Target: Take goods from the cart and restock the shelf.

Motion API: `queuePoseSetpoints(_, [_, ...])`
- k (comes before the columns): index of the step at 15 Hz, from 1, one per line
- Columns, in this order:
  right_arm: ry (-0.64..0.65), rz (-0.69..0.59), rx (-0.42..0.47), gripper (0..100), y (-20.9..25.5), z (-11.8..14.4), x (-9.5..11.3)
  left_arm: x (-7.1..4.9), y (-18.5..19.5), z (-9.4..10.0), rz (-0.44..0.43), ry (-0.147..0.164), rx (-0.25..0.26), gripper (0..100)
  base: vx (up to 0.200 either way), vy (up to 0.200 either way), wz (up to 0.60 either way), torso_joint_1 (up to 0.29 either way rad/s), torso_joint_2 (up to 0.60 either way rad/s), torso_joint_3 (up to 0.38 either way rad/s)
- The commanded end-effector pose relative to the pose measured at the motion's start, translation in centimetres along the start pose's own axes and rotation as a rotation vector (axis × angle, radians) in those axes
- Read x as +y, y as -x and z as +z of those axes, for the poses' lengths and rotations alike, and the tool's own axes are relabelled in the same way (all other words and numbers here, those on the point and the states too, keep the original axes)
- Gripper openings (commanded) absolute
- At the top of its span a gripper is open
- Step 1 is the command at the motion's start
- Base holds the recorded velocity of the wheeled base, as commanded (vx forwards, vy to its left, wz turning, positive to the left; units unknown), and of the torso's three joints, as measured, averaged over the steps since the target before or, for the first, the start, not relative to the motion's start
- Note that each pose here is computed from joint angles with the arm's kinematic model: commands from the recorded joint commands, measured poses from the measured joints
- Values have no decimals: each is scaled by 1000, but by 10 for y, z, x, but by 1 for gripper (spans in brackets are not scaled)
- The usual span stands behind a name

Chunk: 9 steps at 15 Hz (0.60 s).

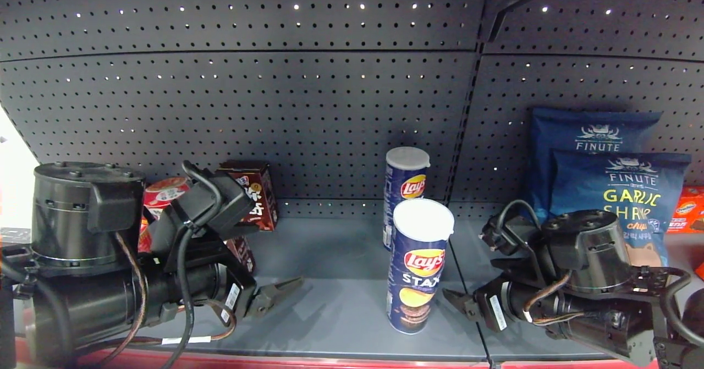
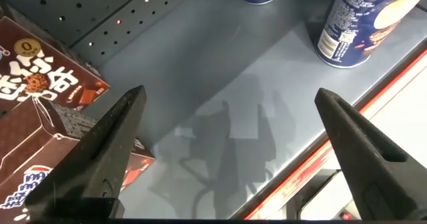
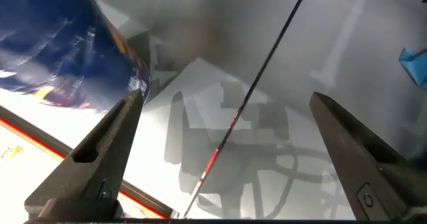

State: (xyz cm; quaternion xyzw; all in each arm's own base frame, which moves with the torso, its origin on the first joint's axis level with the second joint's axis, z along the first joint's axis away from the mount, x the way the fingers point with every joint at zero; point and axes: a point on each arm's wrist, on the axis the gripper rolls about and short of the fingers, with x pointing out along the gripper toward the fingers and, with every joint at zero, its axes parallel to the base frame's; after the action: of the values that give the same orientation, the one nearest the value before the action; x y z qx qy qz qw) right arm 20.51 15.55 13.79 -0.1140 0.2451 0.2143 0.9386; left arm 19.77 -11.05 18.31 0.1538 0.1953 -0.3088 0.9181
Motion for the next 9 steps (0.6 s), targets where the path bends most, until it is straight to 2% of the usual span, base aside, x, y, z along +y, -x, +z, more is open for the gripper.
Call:
queuePoseSetpoints(1, [1, 1, 2, 100, -2, 1, 1, 0, 0, 0, 1, 1, 1, 100, 0, 0, 0, 0, 0, 0])
queuePoseSetpoints(9, [9, 9, -1, 100, -11, 3, 4, 1, -1, 0, 1, 1, 1, 100, 0, 0, 0, 0, 0, 0])
